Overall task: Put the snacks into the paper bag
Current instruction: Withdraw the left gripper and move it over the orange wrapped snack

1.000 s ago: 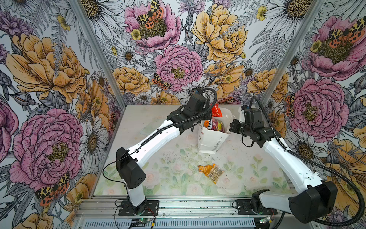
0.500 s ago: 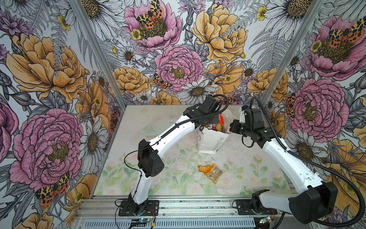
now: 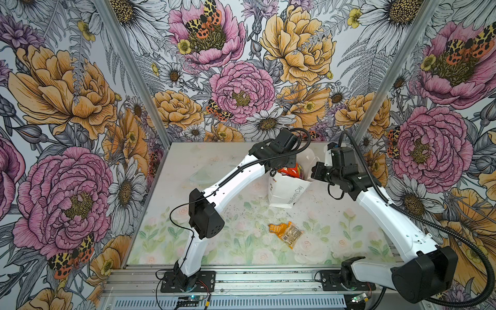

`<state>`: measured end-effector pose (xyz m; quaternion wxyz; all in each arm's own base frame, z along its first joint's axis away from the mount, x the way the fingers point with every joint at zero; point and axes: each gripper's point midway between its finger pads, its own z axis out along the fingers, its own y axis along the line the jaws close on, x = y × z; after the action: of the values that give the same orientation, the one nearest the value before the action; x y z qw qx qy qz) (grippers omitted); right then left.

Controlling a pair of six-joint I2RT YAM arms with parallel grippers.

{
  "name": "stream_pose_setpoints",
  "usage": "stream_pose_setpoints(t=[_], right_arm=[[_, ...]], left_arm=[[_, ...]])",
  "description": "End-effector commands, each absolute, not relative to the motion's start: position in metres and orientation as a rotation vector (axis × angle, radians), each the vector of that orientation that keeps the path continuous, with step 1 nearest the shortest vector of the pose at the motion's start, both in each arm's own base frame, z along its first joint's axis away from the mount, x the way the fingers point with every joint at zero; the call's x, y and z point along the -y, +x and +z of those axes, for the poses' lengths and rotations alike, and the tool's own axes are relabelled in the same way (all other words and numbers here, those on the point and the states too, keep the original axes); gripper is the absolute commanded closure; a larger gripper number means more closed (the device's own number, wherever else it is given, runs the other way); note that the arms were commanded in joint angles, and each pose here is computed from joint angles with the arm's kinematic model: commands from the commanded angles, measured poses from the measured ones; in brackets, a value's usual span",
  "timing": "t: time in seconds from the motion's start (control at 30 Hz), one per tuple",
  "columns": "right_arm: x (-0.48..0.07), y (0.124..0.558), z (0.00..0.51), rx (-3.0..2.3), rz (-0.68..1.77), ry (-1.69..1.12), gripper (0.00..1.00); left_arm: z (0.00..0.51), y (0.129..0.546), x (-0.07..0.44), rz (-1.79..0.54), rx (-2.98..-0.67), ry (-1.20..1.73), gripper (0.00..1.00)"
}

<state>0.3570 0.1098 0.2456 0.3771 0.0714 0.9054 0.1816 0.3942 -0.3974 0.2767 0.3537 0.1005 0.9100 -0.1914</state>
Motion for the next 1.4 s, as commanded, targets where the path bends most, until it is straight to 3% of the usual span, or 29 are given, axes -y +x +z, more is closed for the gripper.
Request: stream_pose_setpoints(t=[0.0, 0.17, 0.43, 0.7, 0.93, 1.37], right_arm=[[-0.108, 0.35, 0.249, -2.311, 0.479, 0.179, 1.0], [-0.108, 0.35, 0.249, -2.311, 0.478, 0.178, 1.0], [-0.106, 0.35, 0.247, -2.313, 0.465, 0.176, 1.0], [-0.106, 0.351, 0.246, -2.316, 0.464, 0.174, 1.0], [-0.106, 0.354, 0.247, -2.317, 0.46, 0.177, 1.0], [-0.106, 0.357, 0.244, -2.327, 0.459, 0.183, 1.0]], left_arm=[[0.31, 0.387, 0.39, -0.505, -2.287, 0.26, 0.54], [0.322, 0.38, 0.383, -0.499, -2.262, 0.3, 0.49], [0.369, 0.361, 0.33, -0.309, -2.119, 0.392, 0.39], [0.355, 0.327, 0.288, -0.342, -2.066, 0.36, 0.35], [0.309, 0.304, 0.242, -0.352, -2.086, 0.259, 0.21], [0.179, 0.26, 0.247, -0.523, -2.37, 0.195, 0.19]])
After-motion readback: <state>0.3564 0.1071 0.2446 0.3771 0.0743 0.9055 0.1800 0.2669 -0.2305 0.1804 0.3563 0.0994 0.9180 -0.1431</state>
